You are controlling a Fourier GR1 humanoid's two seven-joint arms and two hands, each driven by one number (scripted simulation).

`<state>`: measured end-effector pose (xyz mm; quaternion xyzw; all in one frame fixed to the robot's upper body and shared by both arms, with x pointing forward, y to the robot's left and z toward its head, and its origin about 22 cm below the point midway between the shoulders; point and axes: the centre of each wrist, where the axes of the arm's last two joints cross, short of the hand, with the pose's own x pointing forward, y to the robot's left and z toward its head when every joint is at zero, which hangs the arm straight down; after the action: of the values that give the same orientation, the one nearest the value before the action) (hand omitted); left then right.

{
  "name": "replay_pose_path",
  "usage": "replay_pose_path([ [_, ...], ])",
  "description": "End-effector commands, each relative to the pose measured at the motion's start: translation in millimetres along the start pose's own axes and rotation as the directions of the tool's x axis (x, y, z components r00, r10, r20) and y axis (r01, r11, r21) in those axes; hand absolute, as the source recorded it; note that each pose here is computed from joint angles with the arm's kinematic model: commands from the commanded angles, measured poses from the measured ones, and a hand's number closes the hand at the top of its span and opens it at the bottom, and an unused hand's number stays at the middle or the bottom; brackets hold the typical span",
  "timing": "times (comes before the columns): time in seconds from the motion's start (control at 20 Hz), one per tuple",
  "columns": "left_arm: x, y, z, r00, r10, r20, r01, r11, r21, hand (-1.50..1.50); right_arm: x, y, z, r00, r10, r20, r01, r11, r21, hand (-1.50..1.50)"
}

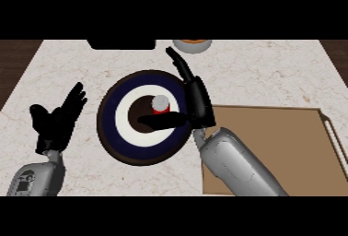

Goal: Pick the can from the tray and place it in the plate

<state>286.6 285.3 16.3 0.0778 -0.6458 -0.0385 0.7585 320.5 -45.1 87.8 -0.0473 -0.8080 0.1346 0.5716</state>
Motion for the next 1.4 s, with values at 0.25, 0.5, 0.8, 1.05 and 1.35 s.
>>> replay_pose_path([
  [0.25,-3.0,14.9,18.1,1.0,-0.016,-0.002,0.016,1.0,0.006,0.0,-5.5,-29.8,3.9,0.935,-0.311,-0.173,0.327,0.942,0.075,-1.5],
  [0.5,-1.7,17.8,0.4,1.0,0.006,0.007,-0.006,1.0,0.003,0.0,-37.4,-62.5,24.0,0.958,-0.268,-0.101,0.276,0.957,0.086,-1.5],
  [0.8,-7.6,-16.0,14.8,1.0,0.02,-0.008,-0.02,1.0,-0.014,0.0,-72.8,-75.1,34.2,0.959,-0.265,-0.097,0.271,0.961,0.055,-1.5],
  [1.05,1.2,1.8,-1.5,1.0,0.014,-0.001,-0.014,1.0,-0.008,0.0,-79.8,-100.5,20.0,0.959,-0.269,-0.09,0.272,0.962,0.024,-1.5],
  [1.35,-2.3,16.6,-13.7,1.0,0.008,-0.002,-0.008,1.0,0.016,0.0,-87.0,-117.0,14.3,0.97,-0.199,-0.139,0.206,0.978,0.038,-1.5],
])
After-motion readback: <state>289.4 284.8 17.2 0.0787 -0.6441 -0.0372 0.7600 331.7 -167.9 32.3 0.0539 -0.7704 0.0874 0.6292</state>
